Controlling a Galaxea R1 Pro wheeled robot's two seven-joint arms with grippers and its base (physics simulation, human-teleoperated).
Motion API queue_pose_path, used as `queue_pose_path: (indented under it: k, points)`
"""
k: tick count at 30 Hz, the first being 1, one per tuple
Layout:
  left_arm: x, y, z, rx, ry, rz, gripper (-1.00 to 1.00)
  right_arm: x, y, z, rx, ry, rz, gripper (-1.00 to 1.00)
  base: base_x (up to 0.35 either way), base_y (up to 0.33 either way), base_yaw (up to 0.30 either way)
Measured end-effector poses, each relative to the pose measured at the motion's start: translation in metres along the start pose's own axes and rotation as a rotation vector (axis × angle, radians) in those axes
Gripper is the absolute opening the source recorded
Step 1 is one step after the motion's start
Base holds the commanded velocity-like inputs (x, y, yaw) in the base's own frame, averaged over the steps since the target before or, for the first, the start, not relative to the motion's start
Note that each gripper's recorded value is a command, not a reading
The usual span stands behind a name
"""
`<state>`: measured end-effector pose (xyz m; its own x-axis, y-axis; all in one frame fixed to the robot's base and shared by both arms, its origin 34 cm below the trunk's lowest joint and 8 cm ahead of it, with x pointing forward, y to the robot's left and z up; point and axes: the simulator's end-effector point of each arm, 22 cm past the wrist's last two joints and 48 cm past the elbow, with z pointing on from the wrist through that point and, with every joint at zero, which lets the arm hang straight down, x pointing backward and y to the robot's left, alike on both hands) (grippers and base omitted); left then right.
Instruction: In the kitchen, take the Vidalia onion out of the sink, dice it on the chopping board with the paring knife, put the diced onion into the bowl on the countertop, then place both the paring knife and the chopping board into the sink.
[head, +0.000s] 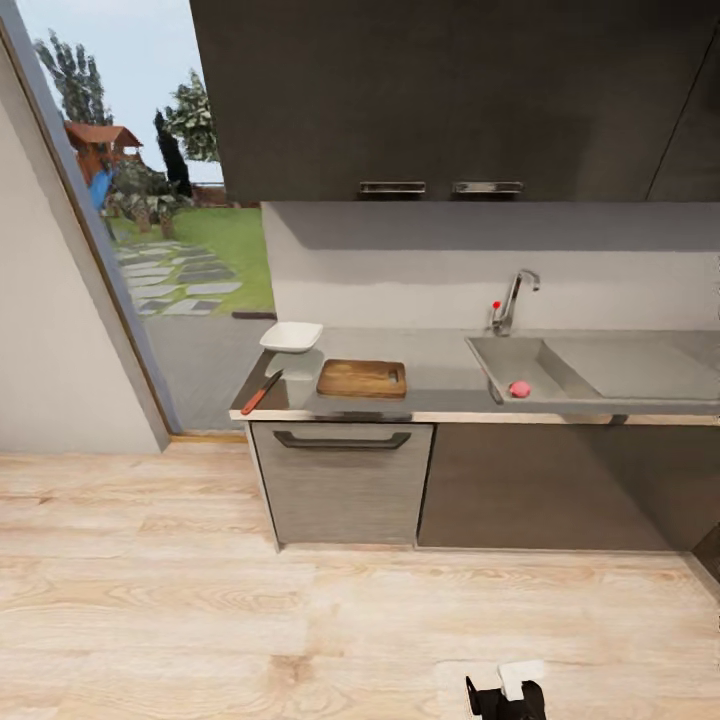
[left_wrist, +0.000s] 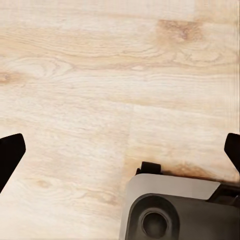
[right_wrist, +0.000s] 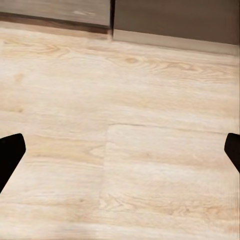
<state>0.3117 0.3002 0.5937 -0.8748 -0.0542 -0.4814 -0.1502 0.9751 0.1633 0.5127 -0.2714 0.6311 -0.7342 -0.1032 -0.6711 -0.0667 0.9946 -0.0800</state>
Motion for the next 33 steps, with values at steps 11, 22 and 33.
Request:
queue_pose_path:
  k: [11,22,33]
  points:
    - [0.046,0.045,-0.013,-0.066,0.048,0.003,1.00,-0.007,0.019,0.000,-0.032,-0.023,-0.007,1.00,0.016,-0.028,-0.001]
    - [0.103,0.053,-0.040,-0.074,0.108,0.011,1.00,-0.008,0.020,0.000,-0.031,-0.026,-0.005,1.00,0.078,-0.187,-0.046]
    - [0.153,0.060,-0.070,-0.074,0.159,0.026,1.00,-0.014,0.018,-0.001,-0.028,-0.037,-0.004,1.00,0.115,-0.303,-0.169]
